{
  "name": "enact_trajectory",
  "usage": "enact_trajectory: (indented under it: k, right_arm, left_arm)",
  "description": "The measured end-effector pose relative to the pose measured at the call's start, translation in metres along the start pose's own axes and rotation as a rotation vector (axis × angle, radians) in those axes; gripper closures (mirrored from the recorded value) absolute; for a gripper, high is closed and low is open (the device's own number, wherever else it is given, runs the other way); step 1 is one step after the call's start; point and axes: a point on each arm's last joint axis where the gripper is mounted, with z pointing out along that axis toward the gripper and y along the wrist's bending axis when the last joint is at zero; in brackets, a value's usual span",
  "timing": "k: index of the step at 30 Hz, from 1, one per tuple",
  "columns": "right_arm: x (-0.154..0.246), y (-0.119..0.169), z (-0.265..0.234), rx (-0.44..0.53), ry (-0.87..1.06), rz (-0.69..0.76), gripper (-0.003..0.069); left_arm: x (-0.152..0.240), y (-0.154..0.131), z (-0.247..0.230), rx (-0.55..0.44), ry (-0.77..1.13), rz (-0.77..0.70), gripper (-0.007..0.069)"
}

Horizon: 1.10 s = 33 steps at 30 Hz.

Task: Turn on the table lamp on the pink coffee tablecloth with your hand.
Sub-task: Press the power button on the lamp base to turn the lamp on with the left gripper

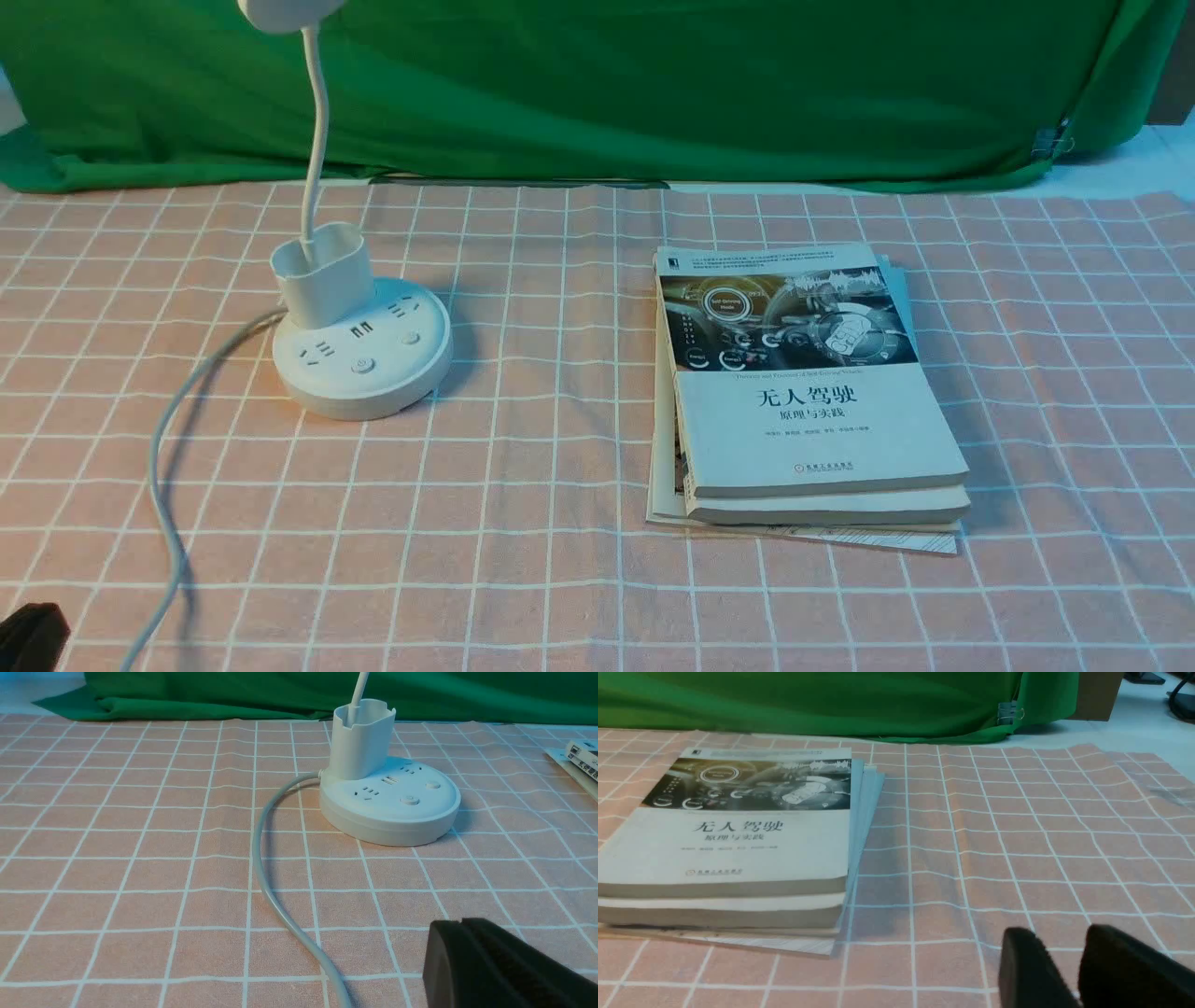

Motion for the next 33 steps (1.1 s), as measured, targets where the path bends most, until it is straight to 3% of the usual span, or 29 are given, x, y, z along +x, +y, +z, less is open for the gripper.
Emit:
enact_trajectory:
  k: [24, 33]
  right_arm:
    - [-0.0001, 0.0, 0.0, 0.0, -0.001, 0.0, 0.0419]
    - [-0.0018, 0.0, 0.0, 0.0, -0.02, 0.0, 0.0419]
  left_arm:
    - [0.0, 0.0, 0.0, 0.0, 0.0, 0.0, 0.0602]
    - [-0.0077, 0.0011, -0.0003, -0.015, -0.084, 0.083, 0.0602]
